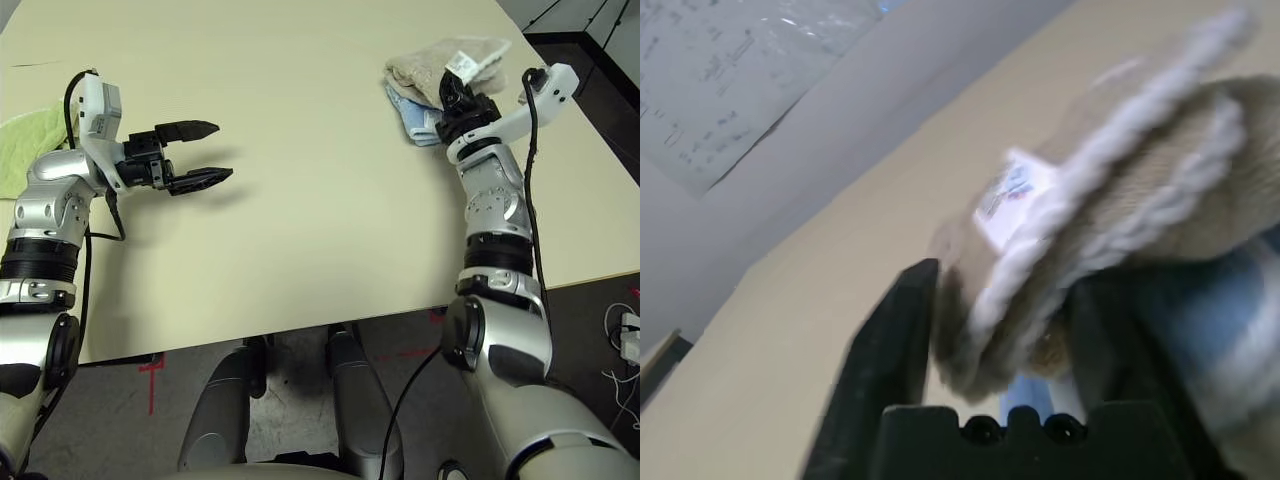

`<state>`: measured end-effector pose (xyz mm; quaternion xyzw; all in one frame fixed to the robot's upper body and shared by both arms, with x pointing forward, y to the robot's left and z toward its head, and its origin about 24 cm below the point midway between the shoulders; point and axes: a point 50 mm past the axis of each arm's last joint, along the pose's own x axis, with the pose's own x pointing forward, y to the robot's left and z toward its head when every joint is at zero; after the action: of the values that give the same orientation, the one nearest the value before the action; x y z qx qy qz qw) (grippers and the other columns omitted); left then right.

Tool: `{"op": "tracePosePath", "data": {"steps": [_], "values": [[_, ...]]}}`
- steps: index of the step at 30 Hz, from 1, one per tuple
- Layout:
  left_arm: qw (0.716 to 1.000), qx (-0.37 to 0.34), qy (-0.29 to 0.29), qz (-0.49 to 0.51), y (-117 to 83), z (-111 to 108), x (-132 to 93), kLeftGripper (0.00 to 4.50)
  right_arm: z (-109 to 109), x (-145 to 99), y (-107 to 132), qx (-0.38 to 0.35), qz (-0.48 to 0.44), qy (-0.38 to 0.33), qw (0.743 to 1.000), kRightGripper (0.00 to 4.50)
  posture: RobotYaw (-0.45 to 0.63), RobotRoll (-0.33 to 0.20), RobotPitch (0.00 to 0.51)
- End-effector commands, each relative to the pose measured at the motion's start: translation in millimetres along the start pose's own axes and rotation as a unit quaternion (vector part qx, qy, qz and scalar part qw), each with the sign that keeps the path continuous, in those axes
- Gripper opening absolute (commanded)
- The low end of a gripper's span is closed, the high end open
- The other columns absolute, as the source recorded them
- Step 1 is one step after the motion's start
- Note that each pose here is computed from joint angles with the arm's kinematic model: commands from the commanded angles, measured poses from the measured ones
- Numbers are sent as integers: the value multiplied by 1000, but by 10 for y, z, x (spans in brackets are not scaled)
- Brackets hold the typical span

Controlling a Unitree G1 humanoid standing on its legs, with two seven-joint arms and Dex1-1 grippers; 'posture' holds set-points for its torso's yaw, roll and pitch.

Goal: Fold the towel and set it aside.

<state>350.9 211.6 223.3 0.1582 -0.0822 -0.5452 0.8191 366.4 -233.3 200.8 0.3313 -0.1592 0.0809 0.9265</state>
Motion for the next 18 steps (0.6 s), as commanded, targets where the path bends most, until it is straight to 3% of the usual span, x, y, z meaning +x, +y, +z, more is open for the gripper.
{"op": "tracePosePath", "data": {"steps": [1, 3, 13, 18], "values": [[1000, 6, 11, -15, 11, -20, 39, 4500, 24, -139, 11, 26, -24, 0, 999, 3783, -45, 0, 260], [1000, 7, 11, -16, 24, -17, 50, 4500, -14, -198, 41, 40, -33, 10, 999, 4474, -47, 0, 261], [1000, 0, 9, -14, 41, -43, 56, 4500, -227, -381, 168, 45, -24, 105, 993, 4474, -45, 0, 259], [998, -30, -18, 61, 99, -49, 14, 4500, -122, -342, 339, -110, 114, 111, 981, 4474, -33, 0, 253]]}}
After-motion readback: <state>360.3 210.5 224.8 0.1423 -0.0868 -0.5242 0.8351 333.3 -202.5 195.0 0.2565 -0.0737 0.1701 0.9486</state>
